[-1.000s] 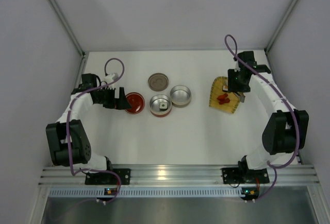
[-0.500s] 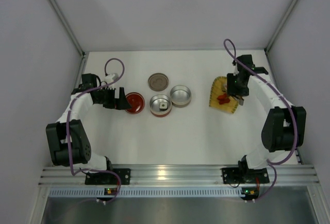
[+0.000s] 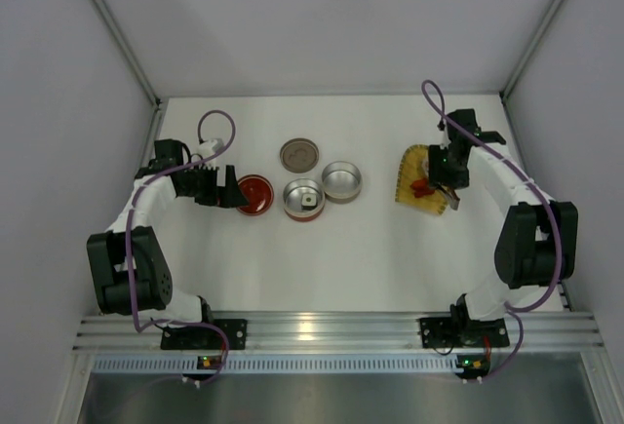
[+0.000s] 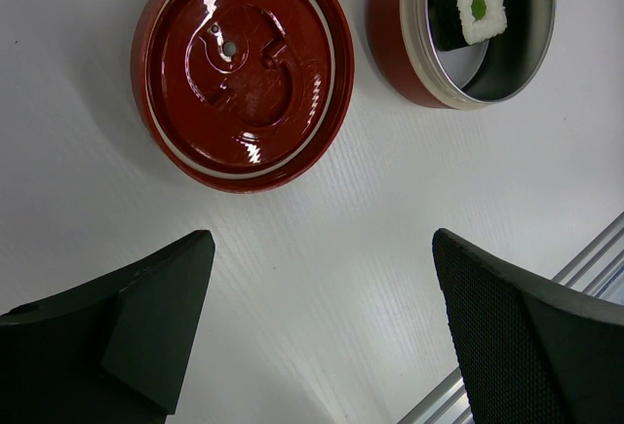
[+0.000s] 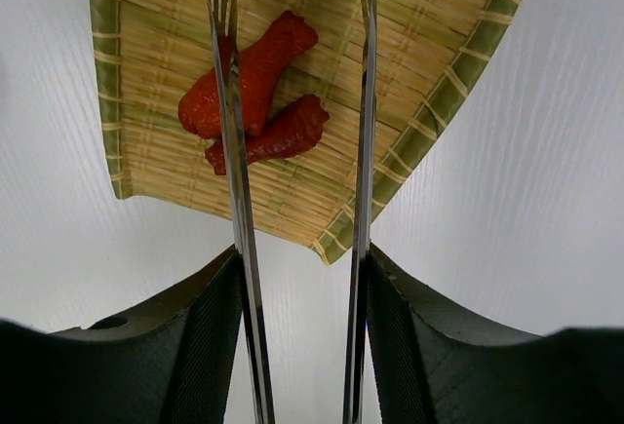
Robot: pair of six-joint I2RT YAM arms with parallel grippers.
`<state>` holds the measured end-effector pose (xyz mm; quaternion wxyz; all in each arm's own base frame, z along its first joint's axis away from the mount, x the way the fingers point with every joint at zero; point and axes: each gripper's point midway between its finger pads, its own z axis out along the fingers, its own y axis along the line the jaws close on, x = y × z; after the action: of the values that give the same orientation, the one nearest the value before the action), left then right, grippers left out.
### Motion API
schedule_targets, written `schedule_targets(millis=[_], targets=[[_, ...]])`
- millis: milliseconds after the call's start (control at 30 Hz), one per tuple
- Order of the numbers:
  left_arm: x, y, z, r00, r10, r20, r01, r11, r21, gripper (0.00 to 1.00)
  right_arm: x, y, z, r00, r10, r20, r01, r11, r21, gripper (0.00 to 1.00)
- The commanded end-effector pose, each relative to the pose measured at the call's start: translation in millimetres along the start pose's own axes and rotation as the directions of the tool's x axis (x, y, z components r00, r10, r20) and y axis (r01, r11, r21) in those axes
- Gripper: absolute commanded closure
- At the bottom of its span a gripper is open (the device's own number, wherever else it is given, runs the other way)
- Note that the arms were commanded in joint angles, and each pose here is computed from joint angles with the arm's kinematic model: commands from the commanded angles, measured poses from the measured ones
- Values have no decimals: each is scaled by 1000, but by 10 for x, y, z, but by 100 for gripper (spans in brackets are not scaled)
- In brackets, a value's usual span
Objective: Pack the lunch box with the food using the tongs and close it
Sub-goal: Pick up the fake food from the plate.
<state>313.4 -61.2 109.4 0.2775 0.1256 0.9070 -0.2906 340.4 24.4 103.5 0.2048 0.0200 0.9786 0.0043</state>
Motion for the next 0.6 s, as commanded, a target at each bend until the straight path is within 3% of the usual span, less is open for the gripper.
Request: schedule_targets(millis=[0,333,567], targets=[[-81,-19,-39,998,42,36,-42,999,1,2,-213,-33,-137,994,34,101,-32,999,-14,52],[-82,-17,-36,998,44,35,-44,999,-1,2,-321,-160,-280,991,43,130,-43,999,-5,59],[-95,-21,-43,998,42,40,-42,999,0,1,-413,-122,-490,985,-37,170,44,998,-41,69]])
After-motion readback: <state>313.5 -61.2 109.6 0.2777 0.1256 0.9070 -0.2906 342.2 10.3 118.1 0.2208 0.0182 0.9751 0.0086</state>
